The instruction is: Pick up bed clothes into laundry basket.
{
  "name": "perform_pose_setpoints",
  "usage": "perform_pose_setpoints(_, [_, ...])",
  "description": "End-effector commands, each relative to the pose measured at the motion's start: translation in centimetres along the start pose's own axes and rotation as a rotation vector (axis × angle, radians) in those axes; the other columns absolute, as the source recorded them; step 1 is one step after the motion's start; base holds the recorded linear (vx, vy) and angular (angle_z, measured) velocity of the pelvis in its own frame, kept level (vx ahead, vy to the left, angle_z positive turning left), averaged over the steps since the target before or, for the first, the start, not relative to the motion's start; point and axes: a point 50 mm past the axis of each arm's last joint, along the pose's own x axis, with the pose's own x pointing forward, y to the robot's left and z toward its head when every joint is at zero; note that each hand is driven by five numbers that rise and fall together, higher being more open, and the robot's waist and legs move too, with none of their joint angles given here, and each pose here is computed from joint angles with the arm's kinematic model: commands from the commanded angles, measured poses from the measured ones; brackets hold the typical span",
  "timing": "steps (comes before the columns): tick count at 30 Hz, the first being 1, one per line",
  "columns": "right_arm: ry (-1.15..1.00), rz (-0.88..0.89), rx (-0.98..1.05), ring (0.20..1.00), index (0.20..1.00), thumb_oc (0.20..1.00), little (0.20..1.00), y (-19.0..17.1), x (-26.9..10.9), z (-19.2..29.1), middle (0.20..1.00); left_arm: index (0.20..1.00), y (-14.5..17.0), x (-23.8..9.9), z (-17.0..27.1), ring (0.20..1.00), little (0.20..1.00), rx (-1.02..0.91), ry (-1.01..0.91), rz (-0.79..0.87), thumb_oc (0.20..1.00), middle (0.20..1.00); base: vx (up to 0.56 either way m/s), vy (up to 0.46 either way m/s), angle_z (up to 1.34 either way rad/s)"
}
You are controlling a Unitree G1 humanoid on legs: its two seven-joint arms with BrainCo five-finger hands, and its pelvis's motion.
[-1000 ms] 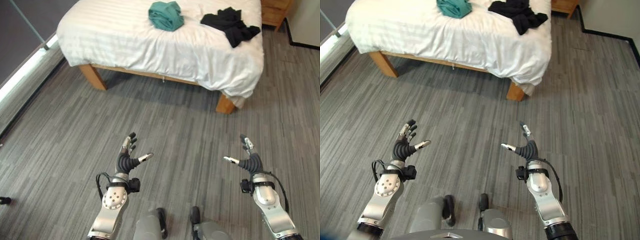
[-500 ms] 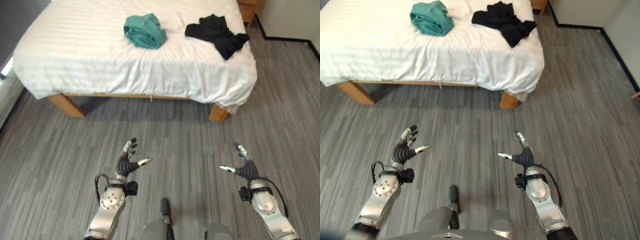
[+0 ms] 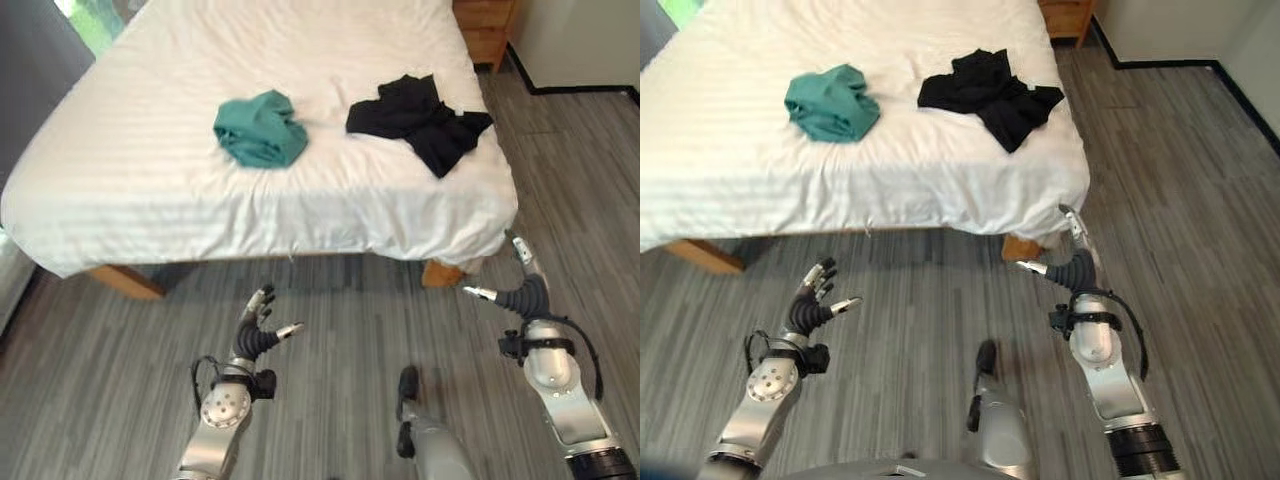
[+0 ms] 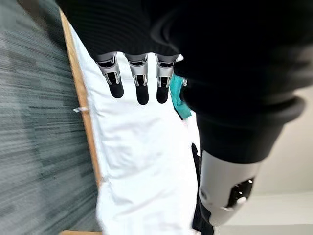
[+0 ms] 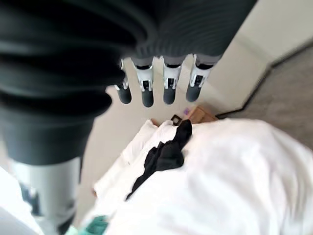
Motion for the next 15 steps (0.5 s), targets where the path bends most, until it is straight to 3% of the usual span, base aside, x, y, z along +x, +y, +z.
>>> perform_pose_setpoints(1, [-0.167, -0.182, -0.105, 1.0, 1.0, 1.0, 1.0, -2.4, 2.3, 2.6, 1.0, 1.0, 1.2, 0.3, 2.7, 1.0, 1.0, 0.05, -0.161, 0.002, 1.0, 1.0, 0.29, -0.231, 0.01])
perform_pose_setpoints(7, [-0.194, -0.224, -0.257, 1.0, 1.0, 1.0, 1.0, -4.3, 5.4, 2.8, 1.0, 1.0, 1.2, 0.6, 2.9, 1.0, 1.0, -0.006, -0.166, 0.003, 1.0, 1.0, 0.28, -0.171, -0.02])
perform_pose_setpoints(15, [-0.191, -0.155, -0.337, 1.0, 1.0, 1.0, 1.0, -3.6, 7.6, 2.8, 1.0, 1.0, 1.1, -1.3, 0.7, 1.0, 1.0, -0.051, -0.065, 0.002, 1.0, 1.0, 0.33, 0.128, -0.32])
